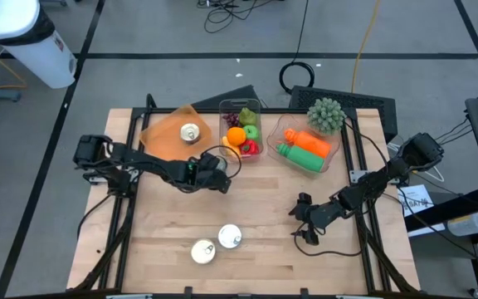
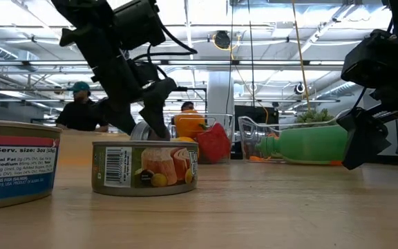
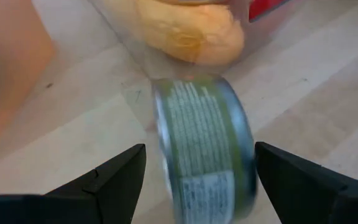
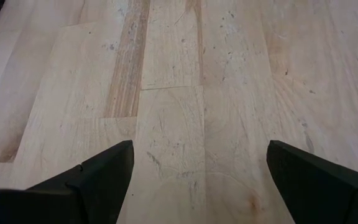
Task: Pick & Place Food Item
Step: Put the top green tuna can into the orange bin
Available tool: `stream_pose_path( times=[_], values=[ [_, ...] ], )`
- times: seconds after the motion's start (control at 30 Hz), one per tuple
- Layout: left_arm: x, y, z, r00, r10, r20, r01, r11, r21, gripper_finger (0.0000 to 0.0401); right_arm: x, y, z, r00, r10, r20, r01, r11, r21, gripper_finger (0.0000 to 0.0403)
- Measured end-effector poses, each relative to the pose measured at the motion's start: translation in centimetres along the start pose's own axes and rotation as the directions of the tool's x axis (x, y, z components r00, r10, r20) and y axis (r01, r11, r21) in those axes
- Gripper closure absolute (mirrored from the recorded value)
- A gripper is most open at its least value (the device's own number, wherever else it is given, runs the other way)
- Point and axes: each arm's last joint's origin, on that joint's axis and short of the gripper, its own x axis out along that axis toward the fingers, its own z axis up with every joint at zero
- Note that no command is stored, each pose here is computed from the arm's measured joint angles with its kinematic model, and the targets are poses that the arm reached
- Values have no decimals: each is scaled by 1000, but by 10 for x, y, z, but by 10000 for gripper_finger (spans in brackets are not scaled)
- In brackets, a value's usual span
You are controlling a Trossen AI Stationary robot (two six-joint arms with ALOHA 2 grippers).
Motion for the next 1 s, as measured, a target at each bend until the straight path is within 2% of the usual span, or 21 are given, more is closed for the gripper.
stream_pose_path(
  times=[0.13, 0.33, 0.5, 0.6, 0.73, 0.87, 1.0],
  values=[
    [1, 1, 2, 996, -48, -73, 49, 999, 15, 119, 0, 0, 0, 1000, -2, -3, 2, 1000, -1, 55],
    [-4, 0, 4, 985, -120, -126, 130, 989, 76, 249, 0, 0, 0, 1000, -2, -3, 2, 1000, -2, 55],
    [-39, 4, 22, 985, -128, -118, 146, 977, 153, 247, 0, 0, 0, 1000, -2, -3, 2, 1000, -3, 55],
    [-71, 13, 35, 995, -31, -98, 51, 976, 213, 247, 0, 0, 0, 1000, -2, -4, 2, 1000, -3, 55],
    [-108, 29, 45, 983, 177, -52, -156, 948, 279, 247, 0, -1, 0, 1000, -6, -3, 6, 1000, -2, 55],
    [-124, 53, 44, 911, 409, -48, -375, 873, 312, 247, 1, -4, 1, 1000, -18, -6, 18, 1000, 0, 55],
    [-115, 75, 32, 817, 572, -69, -527, 790, 315, 247, 1, -6, 2, 1000, -25, -5, 25, 1000, -7, 55]
  ],
)
